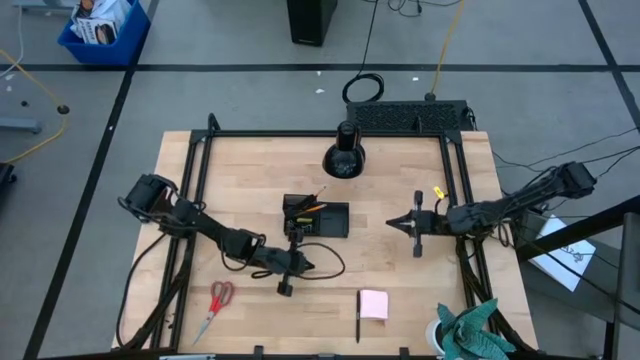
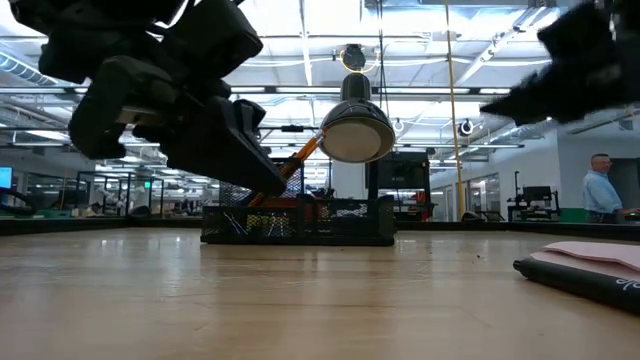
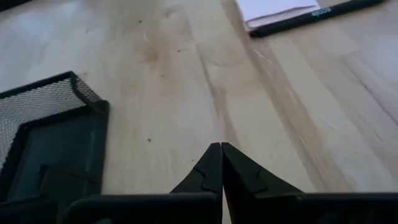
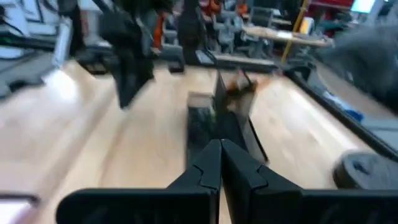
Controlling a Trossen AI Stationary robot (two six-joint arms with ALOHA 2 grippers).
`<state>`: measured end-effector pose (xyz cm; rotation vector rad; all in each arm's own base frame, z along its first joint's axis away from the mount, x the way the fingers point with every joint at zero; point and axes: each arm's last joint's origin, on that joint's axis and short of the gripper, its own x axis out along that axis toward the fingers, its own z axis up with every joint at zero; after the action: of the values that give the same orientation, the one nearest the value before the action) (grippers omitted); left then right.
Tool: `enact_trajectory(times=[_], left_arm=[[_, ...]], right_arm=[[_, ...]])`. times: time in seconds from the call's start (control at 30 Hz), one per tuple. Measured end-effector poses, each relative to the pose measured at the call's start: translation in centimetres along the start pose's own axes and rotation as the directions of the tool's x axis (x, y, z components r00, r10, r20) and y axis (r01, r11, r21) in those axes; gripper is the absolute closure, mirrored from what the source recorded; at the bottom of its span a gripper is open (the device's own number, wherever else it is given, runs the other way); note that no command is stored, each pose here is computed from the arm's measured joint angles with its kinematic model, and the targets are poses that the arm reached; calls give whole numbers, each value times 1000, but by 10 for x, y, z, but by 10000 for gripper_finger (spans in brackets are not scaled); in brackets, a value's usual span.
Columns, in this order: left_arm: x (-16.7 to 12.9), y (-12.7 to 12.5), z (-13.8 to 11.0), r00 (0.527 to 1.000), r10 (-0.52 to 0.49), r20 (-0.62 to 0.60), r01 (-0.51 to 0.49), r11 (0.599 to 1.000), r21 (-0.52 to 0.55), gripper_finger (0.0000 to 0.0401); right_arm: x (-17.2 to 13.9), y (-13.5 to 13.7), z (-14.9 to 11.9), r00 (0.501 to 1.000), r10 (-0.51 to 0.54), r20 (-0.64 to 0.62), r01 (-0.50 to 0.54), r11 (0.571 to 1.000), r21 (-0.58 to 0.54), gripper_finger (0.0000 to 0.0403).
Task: Pick and place office supplies into organizer
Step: Put the pen into the desk organizer
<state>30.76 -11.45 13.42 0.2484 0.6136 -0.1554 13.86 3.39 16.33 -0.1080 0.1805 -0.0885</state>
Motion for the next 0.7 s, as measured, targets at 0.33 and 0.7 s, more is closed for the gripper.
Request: enact_trajectory(times=[0.33, 0.7], left_arm=[[-4, -2, 7, 998, -28, 55, 29, 1000, -3, 397], [-4, -2, 13, 993, -28, 116, 25, 999, 24, 395]], right_arm=[[15, 37, 30, 972, 225, -75, -231, 969, -85, 399], [36, 84, 51, 917, 321, -238, -346, 936, -68, 399]])
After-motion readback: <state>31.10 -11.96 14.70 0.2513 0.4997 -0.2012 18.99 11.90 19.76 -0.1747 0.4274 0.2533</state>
